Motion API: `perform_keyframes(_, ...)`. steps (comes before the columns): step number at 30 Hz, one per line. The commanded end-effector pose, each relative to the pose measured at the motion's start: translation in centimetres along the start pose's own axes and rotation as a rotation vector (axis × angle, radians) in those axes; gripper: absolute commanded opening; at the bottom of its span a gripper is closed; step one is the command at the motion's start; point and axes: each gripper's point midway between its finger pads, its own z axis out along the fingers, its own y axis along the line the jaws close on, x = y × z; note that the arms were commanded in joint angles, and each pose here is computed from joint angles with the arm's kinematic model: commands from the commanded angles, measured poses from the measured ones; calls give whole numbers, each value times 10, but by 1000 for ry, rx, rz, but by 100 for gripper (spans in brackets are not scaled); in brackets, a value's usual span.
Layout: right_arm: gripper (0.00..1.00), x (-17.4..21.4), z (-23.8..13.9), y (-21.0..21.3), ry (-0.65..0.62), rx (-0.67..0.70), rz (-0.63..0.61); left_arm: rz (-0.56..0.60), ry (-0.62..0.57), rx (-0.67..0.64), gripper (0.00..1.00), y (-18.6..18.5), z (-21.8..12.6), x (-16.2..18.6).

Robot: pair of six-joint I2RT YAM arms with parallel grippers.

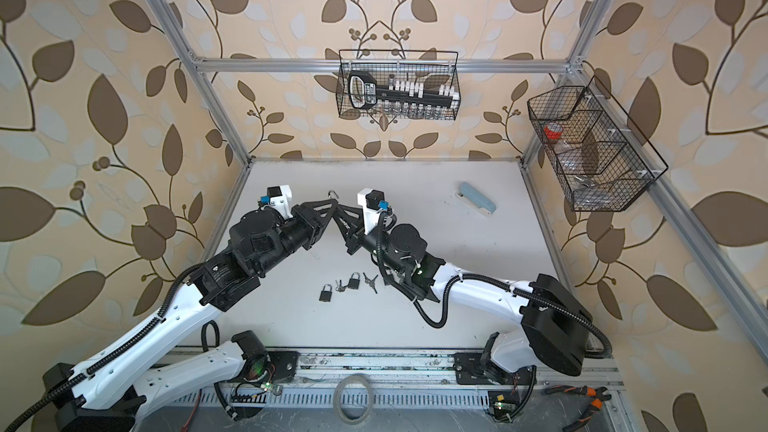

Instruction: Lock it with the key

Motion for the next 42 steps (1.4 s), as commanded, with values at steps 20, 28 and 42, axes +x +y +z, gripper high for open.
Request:
perform_keyframes(20, 0, -20, -47, -58, 277, 97, -10, 1017, -87, 124, 99, -67, -44, -17)
perform_keyframes(28, 0, -60, -101, -52, 449, -55, -31, 1571, 57, 343, 99, -71, -38, 31)
perform_keyframes(42, 0, -64, -117, -22, 560, -232, -122, 2041, 222, 834, 97, -84, -49, 94)
